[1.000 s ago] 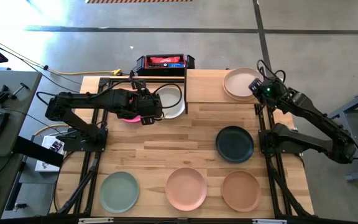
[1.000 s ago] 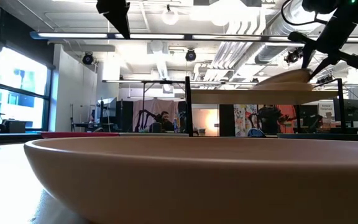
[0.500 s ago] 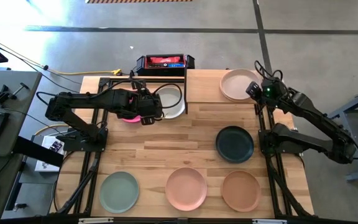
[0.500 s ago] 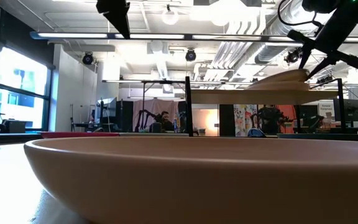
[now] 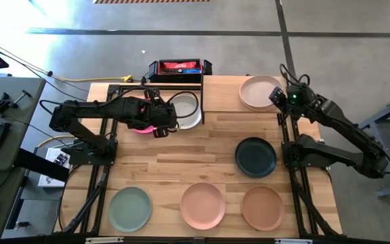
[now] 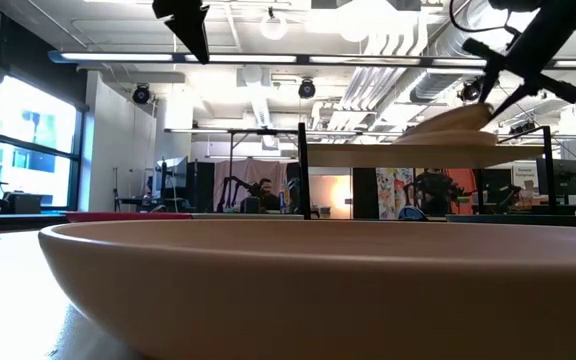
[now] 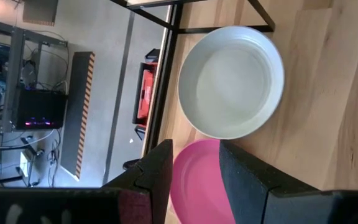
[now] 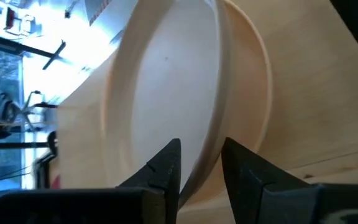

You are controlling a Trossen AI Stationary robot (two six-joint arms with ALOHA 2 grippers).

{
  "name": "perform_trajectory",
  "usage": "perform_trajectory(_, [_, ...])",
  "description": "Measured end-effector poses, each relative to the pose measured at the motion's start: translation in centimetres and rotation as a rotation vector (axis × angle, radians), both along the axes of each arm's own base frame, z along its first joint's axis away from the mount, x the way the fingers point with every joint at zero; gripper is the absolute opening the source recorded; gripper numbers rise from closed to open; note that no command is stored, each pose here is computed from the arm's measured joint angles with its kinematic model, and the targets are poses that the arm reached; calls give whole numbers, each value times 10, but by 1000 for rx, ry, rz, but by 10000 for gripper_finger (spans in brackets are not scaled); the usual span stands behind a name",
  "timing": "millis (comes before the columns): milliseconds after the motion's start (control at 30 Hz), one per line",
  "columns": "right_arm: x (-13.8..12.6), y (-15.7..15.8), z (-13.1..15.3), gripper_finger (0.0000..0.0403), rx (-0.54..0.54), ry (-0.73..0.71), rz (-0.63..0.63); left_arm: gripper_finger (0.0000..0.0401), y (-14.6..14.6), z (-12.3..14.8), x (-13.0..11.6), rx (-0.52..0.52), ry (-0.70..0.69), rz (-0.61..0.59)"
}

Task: Place and stack plates onto a shelf
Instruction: Stack the white plate on top of the light brown plate

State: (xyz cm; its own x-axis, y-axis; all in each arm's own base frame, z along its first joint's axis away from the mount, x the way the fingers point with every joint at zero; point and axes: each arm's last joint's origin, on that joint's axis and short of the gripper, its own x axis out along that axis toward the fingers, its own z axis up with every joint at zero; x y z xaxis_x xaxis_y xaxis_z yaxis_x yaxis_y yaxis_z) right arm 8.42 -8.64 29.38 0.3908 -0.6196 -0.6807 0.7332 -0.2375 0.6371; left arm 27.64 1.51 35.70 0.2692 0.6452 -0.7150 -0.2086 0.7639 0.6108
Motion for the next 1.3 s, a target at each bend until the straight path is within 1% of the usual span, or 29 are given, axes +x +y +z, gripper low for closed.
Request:
perform_trajectory(133, [-2, 2, 9, 90, -4, -7, 2, 119, 0, 0, 0, 0, 0, 0])
perform_trajectory(233, [-4, 4, 10, 90, 15, 11, 3, 119, 0, 0, 0, 0, 0, 0])
perform_trajectory(400, [-6, 7, 7, 90, 68, 29, 26, 119, 0, 0, 0, 0, 0, 0])
perform_trajectory(700, [-1, 1, 4, 90, 75, 57, -11, 119, 0, 0, 0, 6, 7, -10])
perform_trajectory(1100, [5, -2, 0, 90, 139, 56, 29, 119, 0, 0, 0, 4, 1, -5])
perform_trajectory(1300, [5, -1, 0, 90, 141, 57, 43, 119, 0, 0, 0, 3, 0, -5])
